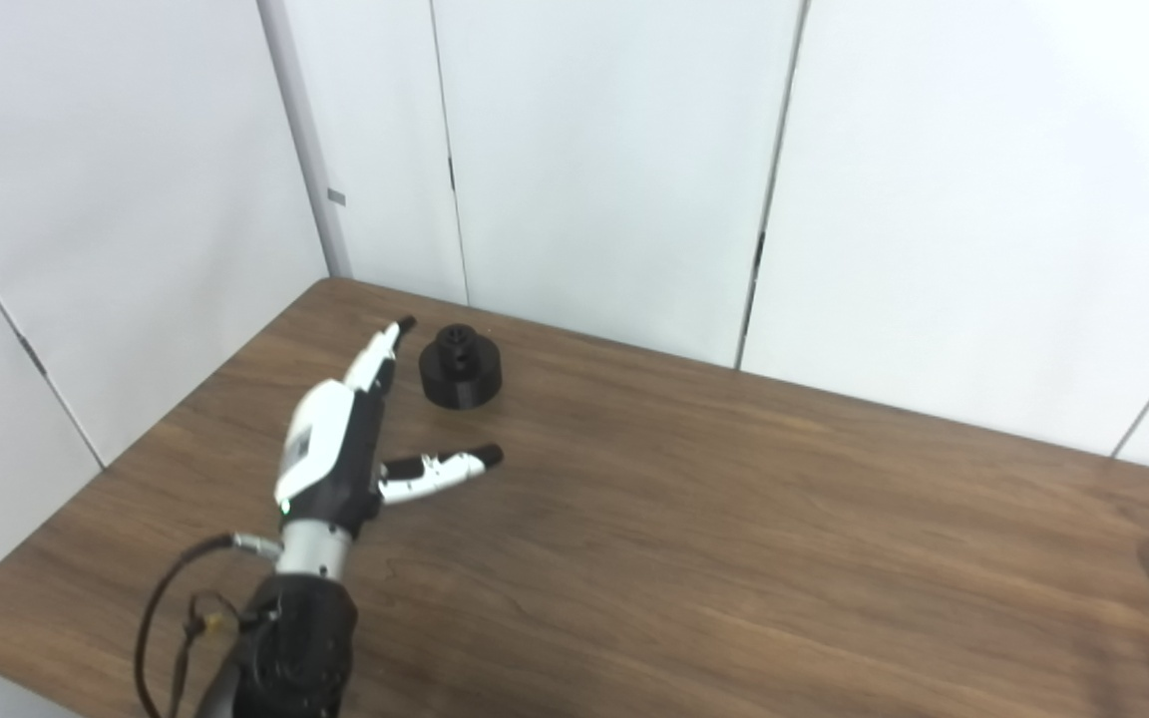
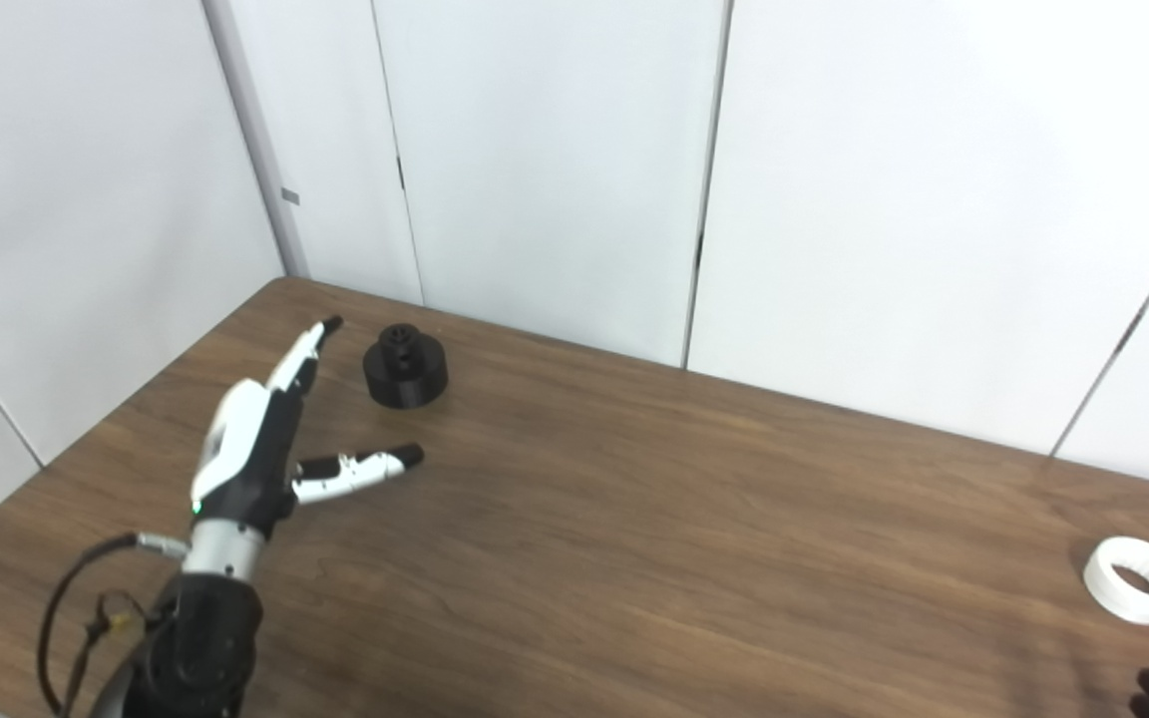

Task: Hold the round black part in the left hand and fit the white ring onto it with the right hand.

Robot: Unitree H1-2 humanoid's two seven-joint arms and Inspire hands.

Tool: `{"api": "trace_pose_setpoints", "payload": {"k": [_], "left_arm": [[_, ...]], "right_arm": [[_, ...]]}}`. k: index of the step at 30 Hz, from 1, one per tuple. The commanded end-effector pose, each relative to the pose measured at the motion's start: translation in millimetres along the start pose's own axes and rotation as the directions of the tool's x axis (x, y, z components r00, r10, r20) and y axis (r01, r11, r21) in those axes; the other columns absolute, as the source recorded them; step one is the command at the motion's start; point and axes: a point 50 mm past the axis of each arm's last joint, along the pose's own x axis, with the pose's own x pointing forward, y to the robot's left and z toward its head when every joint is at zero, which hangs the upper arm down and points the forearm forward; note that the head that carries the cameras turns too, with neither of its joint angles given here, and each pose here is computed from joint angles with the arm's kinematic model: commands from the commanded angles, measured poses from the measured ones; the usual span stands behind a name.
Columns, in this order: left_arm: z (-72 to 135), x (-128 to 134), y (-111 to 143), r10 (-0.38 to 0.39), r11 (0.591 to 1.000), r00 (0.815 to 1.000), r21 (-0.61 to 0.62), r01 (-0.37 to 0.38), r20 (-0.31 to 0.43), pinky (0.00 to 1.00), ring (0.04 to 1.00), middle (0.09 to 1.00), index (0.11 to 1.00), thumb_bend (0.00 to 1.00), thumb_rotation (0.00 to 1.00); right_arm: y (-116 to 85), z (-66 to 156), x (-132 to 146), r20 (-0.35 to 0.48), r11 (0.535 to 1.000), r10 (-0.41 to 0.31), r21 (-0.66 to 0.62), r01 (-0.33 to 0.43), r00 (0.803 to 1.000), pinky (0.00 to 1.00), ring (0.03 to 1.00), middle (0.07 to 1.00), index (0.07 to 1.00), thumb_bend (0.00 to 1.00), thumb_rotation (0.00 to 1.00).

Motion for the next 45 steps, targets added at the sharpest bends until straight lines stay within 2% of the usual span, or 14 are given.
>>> {"api": "trace_pose_setpoints", "payload": {"k": [1,4,8,10,13,16,21,26,30,32,36,37,40,45], "left_arm": [[3.2,19.7,10.5,0.06,0.994,0.997,0.092,-0.064,0.044,0.9,0.984,0.97,0.956,1.0,0.47],[-4.9,36.5,9.7,0.066,0.98,0.997,0.184,-0.074,0.048,0.99,0.984,0.965,0.937,1.0,0.49],[-16.0,56.1,4.8,0.032,0.962,0.999,0.271,-0.035,0.017,1.0,0.997,0.971,0.925,1.0,0.52],[-23.4,67.1,0.1,0.01,0.952,1.0,0.306,-0.009,-0.002,1.0,1.0,0.972,0.91,1.0,0.54],[-33.7,81.1,-7.0,-0.016,0.938,0.999,0.345,0.028,-0.039,1.0,1.0,0.975,0.894,1.0,0.56],[-43.4,93.1,-13.4,-0.044,0.931,0.996,0.359,0.069,-0.078,1.0,1.0,0.978,0.885,1.0,0.56],[-54.8,107.7,-21.4,-0.08,0.918,0.989,0.379,0.121,-0.122,1.0,0.992,0.965,0.879,1.0,0.57],[-64.9,123.1,-29.6,-0.104,0.91,0.983,0.384,0.156,-0.152,1.0,0.993,0.962,0.873,1.0,0.57],[-67.2,131.2,-32.8,-0.114,0.902,0.977,0.393,0.178,-0.182,1.0,0.987,0.955,0.865,1.0,0.58],[-67.5,135.6,-33.6,-0.118,0.9,0.974,0.394,0.188,-0.195,1.0,0.986,0.954,0.864,1.0,0.59],[-69.2,149.9,-32.9,-0.12,0.896,0.968,0.395,0.202,-0.223,1.0,0.981,0.952,0.855,1.0,0.59],[-68.8,153.3,-32.1,-0.12,0.895,0.965,0.395,0.206,-0.231,1.0,0.992,0.96,0.858,1.0,0.6],[-66.7,160.3,-29.4,-0.12,0.897,0.961,0.388,0.212,-0.247,1.0,0.999,0.968,0.867,1.0,0.6],[-67.7,169.5,-29.2,-0.118,0.897,0.96,0.386,0.213,-0.254,1.0,1.0,0.978,0.876,1.0,0.62]], "right_arm": [[1.5,14.4,3.8,0.085,1.0,0.004,-0.01,-0.003,0.996,0.86,0.941,0.931,0.925,0.56,1.0],[3.2,15.5,3.3,0.085,1.0,0.0,-0.016,0.001,0.996,0.88,0.94,0.937,0.933,0.55,1.0],[5.1,15.8,2.8,0.082,1.0,-0.003,-0.016,0.004,0.997,0.97,0.954,0.937,0.935,0.53,1.0],[5.6,15.6,2.4,0.081,1.0,-0.003,-0.02,0.004,0.997,0.95,0.95,0.934,0.933,0.53,1.0],[6.2,16.4,1.2,0.082,1.0,-0.003,-0.024,0.005,0.997,0.99,0.951,0.936,0.939,0.54,1.0],[6.5,17.5,-0.4,0.082,1.0,-0.006,-0.028,0.009,0.997,1.0,0.955,0.936,0.94,0.54,1.0],[5.5,17.4,-2.4,0.085,0.999,-0.008,-0.039,0.011,0.996,0.91,0.939,0.927,0.934,0.56,1.0],[5.6,18.1,-2.9,0.084,0.999,-0.009,-0.042,0.013,0.996,0.91,0.94,0.928,0.934,0.58,1.0],[6.3,18.7,-3.3,0.08,0.999,-0.007,-0.048,0.011,0.997,0.99,0.959,0.932,0.94,0.6,1.0],[6.6,18.5,-3.2,0.082,0.999,-0.004,-0.041,0.007,0.997,0.94,0.945,0.934,0.942,0.6,1.0],[6.8,18.1,-3.8,0.083,0.999,-0.004,-0.047,0.008,0.997,0.98,0.95,0.938,0.947,0.63,1.0],[7.3,18.8,-4.2,0.083,0.999,-0.005,-0.047,0.009,0.997,0.93,0.941,0.937,0.948,0.63,1.0],[8.0,20.0,-5.1,0.083,0.999,-0.003,-0.043,0.007,0.997,0.91,0.937,0.937,0.95,0.64,1.0],[7.5,20.0,-5.0,0.084,0.999,0.001,-0.05,0.004,0.996,0.93,0.948,0.936,0.955,0.66,1.0]]}}
